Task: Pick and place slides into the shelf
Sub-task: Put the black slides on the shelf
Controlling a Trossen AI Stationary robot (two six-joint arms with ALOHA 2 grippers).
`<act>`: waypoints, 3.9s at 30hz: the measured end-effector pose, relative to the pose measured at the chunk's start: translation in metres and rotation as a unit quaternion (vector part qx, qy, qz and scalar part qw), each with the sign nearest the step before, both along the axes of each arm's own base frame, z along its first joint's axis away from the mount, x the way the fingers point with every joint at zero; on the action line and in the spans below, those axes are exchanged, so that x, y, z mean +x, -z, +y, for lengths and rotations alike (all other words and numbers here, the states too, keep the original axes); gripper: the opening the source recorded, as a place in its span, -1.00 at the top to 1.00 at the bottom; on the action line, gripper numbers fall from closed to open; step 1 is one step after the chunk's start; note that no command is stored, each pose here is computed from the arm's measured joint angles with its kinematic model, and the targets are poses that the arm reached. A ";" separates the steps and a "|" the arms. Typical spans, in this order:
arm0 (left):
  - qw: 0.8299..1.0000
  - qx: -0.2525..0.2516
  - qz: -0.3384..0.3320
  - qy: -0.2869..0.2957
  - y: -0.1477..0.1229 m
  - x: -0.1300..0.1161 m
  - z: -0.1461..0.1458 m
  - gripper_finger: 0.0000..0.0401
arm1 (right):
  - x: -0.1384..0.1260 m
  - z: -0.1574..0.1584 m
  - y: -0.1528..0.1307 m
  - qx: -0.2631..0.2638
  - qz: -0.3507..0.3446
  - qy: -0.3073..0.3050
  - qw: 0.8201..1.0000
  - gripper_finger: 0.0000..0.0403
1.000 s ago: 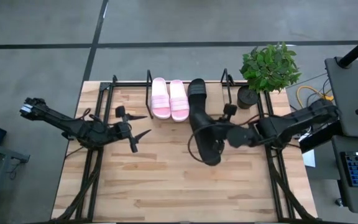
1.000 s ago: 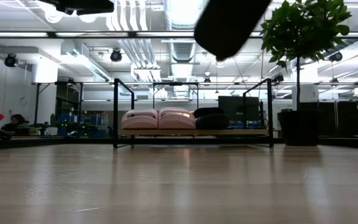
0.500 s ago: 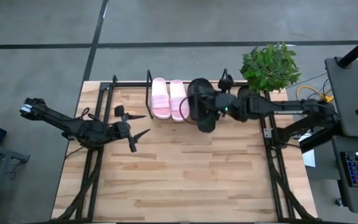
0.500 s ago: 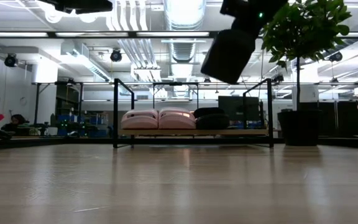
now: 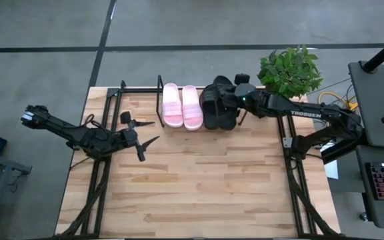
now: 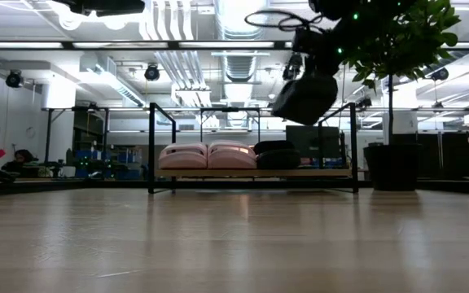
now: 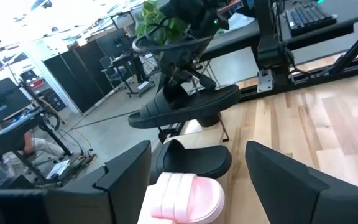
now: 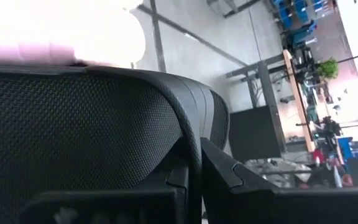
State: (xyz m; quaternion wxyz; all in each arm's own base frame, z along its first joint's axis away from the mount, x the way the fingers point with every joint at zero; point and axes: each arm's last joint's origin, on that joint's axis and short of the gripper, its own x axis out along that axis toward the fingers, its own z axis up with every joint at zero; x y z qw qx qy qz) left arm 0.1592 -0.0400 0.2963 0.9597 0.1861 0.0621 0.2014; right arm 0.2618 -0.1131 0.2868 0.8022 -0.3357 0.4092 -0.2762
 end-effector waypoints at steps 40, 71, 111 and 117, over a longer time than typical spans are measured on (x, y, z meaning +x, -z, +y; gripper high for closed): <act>1.000 0.004 0.007 -0.017 0.005 0.000 0.001 -0.23 | -0.003 -0.027 0.033 -0.036 0.155 0.055 0.986 0.94; 1.000 0.005 0.010 -0.017 0.006 0.000 0.001 -0.23 | 0.011 -0.041 0.089 -0.010 0.227 0.053 0.972 0.94; 1.000 0.005 0.009 -0.017 0.006 0.000 0.001 -0.23 | 0.006 -0.046 0.055 0.108 0.154 0.111 0.976 -0.02; 1.000 0.004 0.008 -0.017 0.006 0.000 0.001 -0.23 | 0.019 -0.036 0.037 0.156 0.101 0.075 0.980 -0.01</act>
